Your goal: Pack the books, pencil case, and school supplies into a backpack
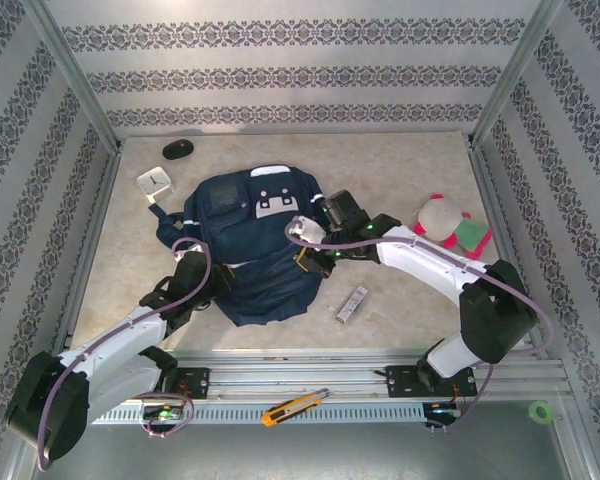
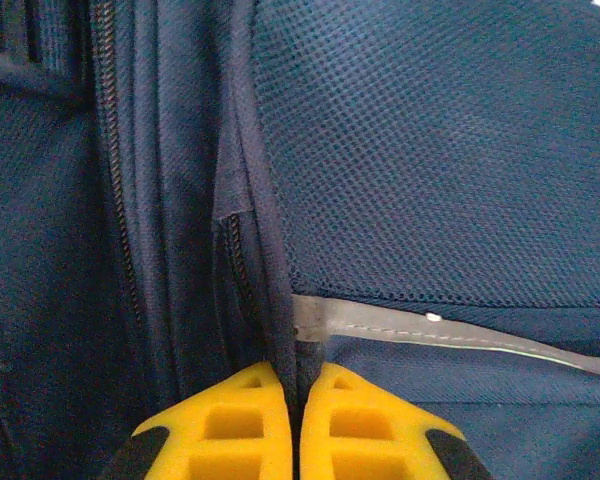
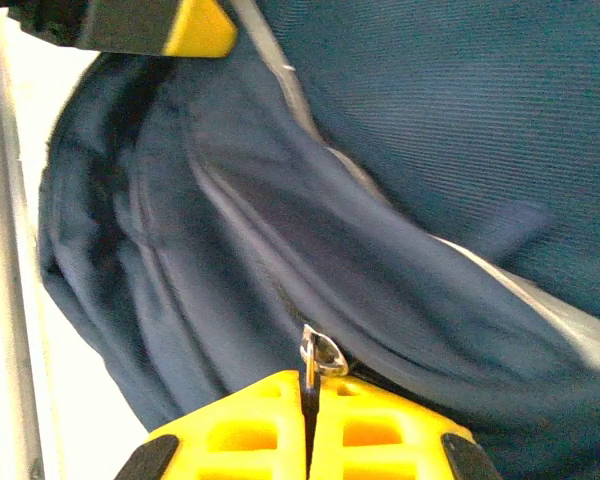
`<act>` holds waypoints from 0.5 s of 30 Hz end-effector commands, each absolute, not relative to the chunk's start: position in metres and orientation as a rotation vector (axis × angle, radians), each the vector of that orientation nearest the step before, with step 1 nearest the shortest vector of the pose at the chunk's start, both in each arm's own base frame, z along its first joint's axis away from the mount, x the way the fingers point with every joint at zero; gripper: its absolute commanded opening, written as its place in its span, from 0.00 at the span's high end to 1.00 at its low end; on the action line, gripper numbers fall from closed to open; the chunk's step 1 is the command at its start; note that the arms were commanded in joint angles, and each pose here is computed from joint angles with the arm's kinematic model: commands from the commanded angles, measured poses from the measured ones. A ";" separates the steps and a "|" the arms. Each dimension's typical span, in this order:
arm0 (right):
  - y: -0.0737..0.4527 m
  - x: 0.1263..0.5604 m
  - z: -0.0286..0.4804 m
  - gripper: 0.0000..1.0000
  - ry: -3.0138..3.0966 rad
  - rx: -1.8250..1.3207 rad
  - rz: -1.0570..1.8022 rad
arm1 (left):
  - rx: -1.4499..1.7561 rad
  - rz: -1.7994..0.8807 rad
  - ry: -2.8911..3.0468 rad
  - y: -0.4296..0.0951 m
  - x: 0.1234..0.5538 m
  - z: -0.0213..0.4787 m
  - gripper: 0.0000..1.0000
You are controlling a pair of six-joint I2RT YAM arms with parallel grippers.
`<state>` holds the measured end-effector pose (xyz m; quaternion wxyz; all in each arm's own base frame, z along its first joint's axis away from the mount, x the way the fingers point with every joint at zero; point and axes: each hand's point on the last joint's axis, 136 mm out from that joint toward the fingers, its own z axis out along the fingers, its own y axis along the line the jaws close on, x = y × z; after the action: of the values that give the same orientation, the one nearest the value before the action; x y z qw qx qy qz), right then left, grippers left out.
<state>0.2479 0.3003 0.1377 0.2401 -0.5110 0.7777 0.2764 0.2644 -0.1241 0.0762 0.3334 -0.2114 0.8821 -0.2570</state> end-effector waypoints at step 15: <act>0.295 0.253 0.147 1.00 2.269 -1.206 0.715 | -0.388 -0.990 1.953 -0.194 0.309 0.183 0.95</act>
<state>0.2487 0.3006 0.1386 0.2276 -0.4649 0.8225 0.2359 0.2876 -0.1505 0.0870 0.3654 -0.2013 0.8683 -0.2686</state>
